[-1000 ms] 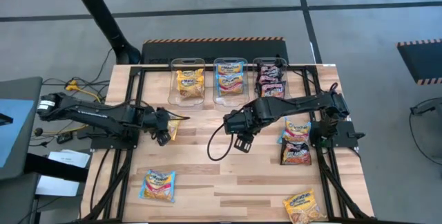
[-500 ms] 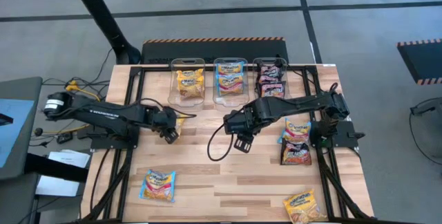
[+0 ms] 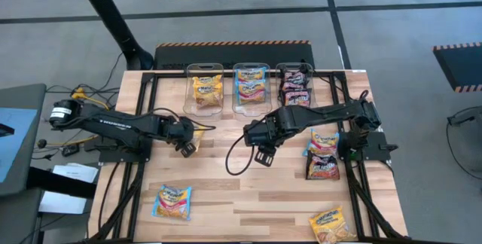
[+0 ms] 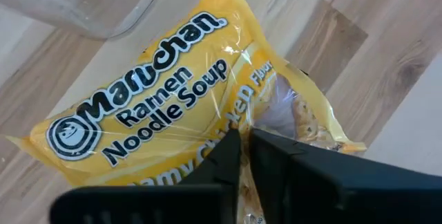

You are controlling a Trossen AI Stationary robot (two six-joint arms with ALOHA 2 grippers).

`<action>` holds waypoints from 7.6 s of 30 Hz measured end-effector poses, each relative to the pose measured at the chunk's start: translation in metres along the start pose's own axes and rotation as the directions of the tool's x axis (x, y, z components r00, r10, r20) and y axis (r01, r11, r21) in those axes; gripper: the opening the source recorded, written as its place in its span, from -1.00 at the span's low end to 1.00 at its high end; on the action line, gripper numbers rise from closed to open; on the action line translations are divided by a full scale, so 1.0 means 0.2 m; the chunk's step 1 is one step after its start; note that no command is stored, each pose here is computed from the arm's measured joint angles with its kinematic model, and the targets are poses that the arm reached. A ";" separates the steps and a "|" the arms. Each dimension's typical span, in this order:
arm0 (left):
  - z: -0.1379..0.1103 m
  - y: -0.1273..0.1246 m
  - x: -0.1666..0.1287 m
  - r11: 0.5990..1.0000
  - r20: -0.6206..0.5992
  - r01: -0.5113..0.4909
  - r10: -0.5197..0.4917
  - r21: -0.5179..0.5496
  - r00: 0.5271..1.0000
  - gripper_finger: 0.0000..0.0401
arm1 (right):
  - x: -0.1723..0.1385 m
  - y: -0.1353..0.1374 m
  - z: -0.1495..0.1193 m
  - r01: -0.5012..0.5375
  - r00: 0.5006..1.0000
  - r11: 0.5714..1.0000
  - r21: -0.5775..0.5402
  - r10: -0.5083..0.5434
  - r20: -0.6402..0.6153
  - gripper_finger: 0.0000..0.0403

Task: Sort Maruchan noodles
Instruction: Put the yellow noodle pack into the left transparent bin

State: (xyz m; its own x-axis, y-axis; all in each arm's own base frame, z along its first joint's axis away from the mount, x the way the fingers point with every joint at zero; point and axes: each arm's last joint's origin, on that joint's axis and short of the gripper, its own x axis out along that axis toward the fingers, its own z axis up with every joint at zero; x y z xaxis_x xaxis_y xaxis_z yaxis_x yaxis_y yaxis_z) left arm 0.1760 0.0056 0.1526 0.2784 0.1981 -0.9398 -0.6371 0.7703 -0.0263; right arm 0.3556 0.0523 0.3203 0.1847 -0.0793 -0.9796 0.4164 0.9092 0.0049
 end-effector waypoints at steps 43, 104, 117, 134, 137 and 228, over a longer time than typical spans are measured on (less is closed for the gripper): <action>0.09 -0.07 -0.41 0.863 0.305 0.464 -0.505 0.201 0.807 -1.00 | 0.00 0.01 0.02 -0.028 0.999 1.000 0.007 0.027 0.044 -0.04; 0.03 -0.35 0.09 0.953 0.097 0.132 -0.164 0.273 0.982 -0.74 | 0.00 0.01 0.04 -0.042 0.997 0.999 0.014 0.041 0.063 -0.04; 0.08 -0.36 -0.04 0.915 0.157 0.232 -0.296 0.331 0.942 -1.00 | 0.00 0.02 0.05 -0.053 0.995 0.998 0.016 0.052 0.085 -0.04; 0.12 -0.24 -0.39 0.914 0.464 0.289 -0.396 0.286 0.792 -1.00 | 0.00 0.01 0.05 -0.040 0.995 0.999 0.018 0.038 0.095 -0.04; 0.12 -0.21 -0.44 0.917 0.505 0.293 -0.394 0.269 0.768 -1.00 | 0.00 0.01 0.05 -0.039 0.995 0.999 0.021 0.036 0.095 -0.04; 0.29 -0.30 -0.51 0.835 0.130 0.218 -0.323 0.506 0.937 -0.10 | 0.00 -0.02 0.07 -0.040 0.994 0.999 0.032 0.037 0.104 -0.04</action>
State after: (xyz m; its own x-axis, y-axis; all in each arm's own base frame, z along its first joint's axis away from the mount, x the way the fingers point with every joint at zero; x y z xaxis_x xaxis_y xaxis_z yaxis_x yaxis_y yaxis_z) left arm 0.2277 -0.0259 0.2700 0.5604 0.0153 -0.8281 -0.1078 0.9927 -0.0546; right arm 0.3673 0.0428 0.3230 0.2915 -0.0877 -0.9525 0.4366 0.8982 0.0509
